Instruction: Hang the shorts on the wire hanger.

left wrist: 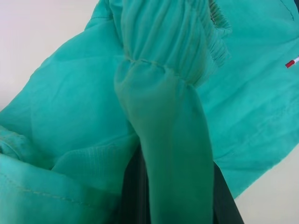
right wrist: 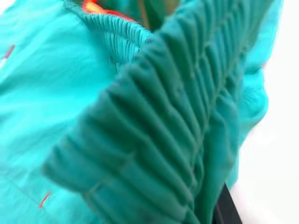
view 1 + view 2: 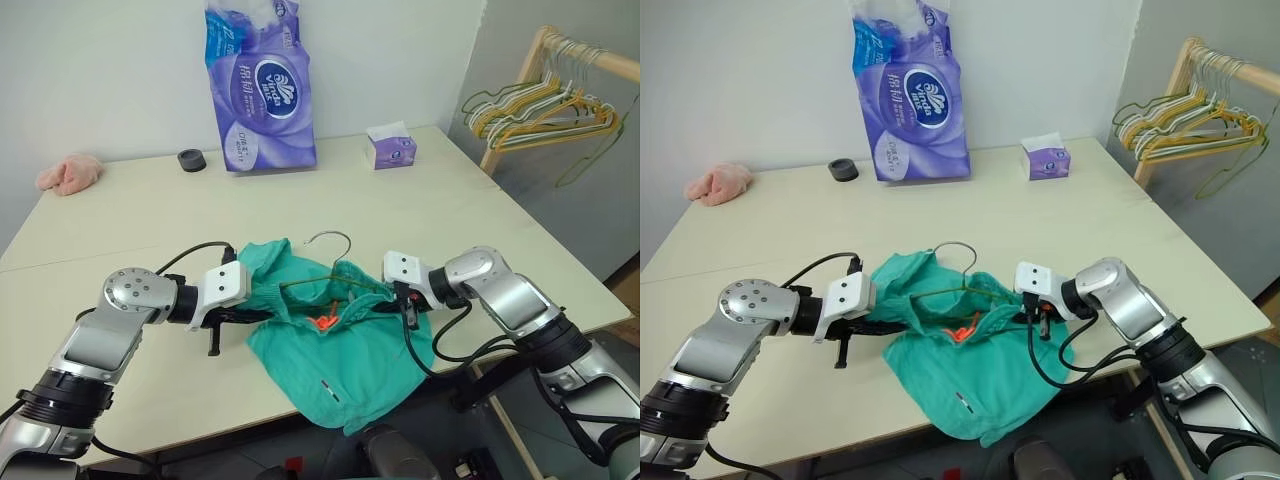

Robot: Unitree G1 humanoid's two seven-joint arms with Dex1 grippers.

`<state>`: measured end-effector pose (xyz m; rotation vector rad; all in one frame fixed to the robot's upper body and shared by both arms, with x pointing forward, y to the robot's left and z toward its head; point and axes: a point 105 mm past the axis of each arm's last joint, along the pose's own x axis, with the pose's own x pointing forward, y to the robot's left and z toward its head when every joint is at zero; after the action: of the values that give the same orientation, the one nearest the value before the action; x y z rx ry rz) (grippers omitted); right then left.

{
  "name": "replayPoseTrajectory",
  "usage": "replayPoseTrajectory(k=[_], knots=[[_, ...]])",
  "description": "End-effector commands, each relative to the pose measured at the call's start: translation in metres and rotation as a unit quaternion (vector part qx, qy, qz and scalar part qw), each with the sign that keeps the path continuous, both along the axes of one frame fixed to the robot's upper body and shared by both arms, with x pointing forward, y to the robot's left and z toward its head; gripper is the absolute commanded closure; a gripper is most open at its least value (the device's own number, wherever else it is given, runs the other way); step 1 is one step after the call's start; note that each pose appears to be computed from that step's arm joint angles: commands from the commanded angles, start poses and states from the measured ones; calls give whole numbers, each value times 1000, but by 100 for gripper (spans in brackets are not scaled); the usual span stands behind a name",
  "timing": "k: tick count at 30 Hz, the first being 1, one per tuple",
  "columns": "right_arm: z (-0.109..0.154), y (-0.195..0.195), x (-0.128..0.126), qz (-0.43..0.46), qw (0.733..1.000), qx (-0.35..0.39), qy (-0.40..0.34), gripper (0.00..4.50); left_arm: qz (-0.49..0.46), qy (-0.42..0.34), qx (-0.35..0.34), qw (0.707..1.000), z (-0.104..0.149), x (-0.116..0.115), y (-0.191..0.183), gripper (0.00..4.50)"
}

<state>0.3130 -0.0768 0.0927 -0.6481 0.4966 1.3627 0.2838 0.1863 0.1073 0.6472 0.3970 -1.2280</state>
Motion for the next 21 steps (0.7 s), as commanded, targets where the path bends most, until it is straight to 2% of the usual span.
replayPoseTrajectory(k=[1, 2, 5, 11, 17, 21], knots=[[20, 12, -1, 20, 999, 19, -23, 445, 16, -21, -51, 998, 16, 10, -9, 450], [21, 12, -1, 19, 999, 21, -22, 445, 27, -15, -69, 997, 18, 13, -9, 450], [23, 10, 0, 15, 999, 23, -23, 450, 57, -14, -107, 993, 22, 21, -5, 375], [28, 3, 0, 3, 999, 26, -24, 450, 116, 12, -169, 979, 34, 31, 14, 188], [35, -6, -2, 3, 999, 24, -24, 450, 112, 42, -153, 981, 34, 25, 30, 11], [38, -12, -5, 8, 1000, 18, -24, 450, 114, 28, -137, 984, 35, 32, 34, 11]])
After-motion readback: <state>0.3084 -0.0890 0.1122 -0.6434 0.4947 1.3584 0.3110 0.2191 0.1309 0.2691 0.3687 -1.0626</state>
